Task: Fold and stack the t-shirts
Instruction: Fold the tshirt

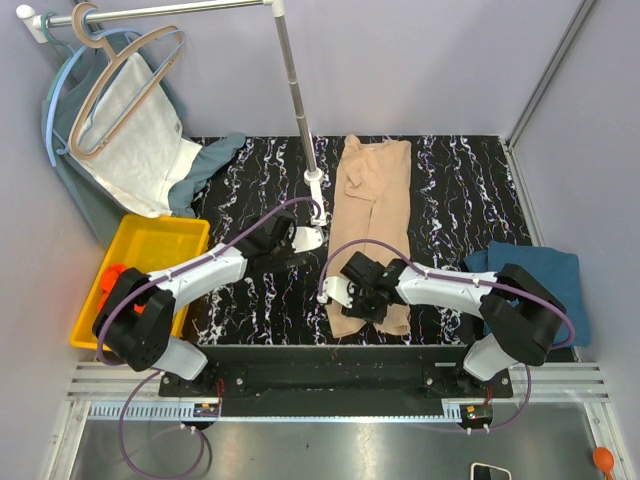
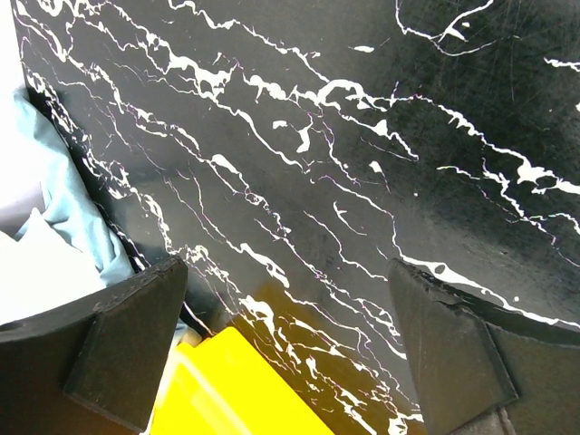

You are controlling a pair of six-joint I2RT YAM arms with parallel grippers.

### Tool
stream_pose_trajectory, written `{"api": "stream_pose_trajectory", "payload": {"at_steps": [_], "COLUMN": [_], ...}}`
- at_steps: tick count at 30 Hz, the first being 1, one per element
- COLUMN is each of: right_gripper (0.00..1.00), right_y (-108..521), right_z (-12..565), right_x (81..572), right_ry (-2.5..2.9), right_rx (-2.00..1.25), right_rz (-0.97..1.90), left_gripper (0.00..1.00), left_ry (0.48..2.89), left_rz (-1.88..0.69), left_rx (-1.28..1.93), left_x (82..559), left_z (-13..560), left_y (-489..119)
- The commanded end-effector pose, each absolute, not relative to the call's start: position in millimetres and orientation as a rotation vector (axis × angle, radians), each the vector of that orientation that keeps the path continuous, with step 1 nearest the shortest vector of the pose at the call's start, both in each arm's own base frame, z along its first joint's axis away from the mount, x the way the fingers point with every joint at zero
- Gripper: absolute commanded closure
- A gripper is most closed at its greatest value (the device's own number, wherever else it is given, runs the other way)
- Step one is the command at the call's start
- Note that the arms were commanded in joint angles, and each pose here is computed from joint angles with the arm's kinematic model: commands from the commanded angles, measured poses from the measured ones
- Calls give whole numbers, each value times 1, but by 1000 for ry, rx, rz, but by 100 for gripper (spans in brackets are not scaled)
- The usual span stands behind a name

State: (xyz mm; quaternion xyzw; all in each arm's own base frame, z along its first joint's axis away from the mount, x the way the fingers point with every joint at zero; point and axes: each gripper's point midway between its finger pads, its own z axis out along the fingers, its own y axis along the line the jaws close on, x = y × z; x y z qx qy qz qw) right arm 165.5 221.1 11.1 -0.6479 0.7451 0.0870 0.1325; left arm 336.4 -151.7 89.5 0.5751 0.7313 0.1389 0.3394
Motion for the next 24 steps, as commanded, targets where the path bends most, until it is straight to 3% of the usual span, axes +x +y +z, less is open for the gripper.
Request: {"api": "stream_pose_trajectory", "payload": {"at_steps": [1,2,4,18,24], "right_gripper": [83,96,100,100,100], "right_y": [212,212,212,255,251], "right_z": [-11,-11,-8,66,91], "right_x": [149,148,148,111,140], "right_ry": [2258,2263,2270,2170,2055], "right_rx": [-1916,-1917,-1919,-1965,-1924], "right_rz": [292,295,300,509,328], "left_gripper": [1,1,1,1,1], "left_ry": [1876,1875,1877,1914,1935], "left_rz": [360,355,354,391,369], "left_rx": [1450,1441,1410,1215,1218], "left_x": [346,347,350,397,393], "left_z": [93,95,98,127,117], "left_y": [-155,-156,-154,-124,-122]}}
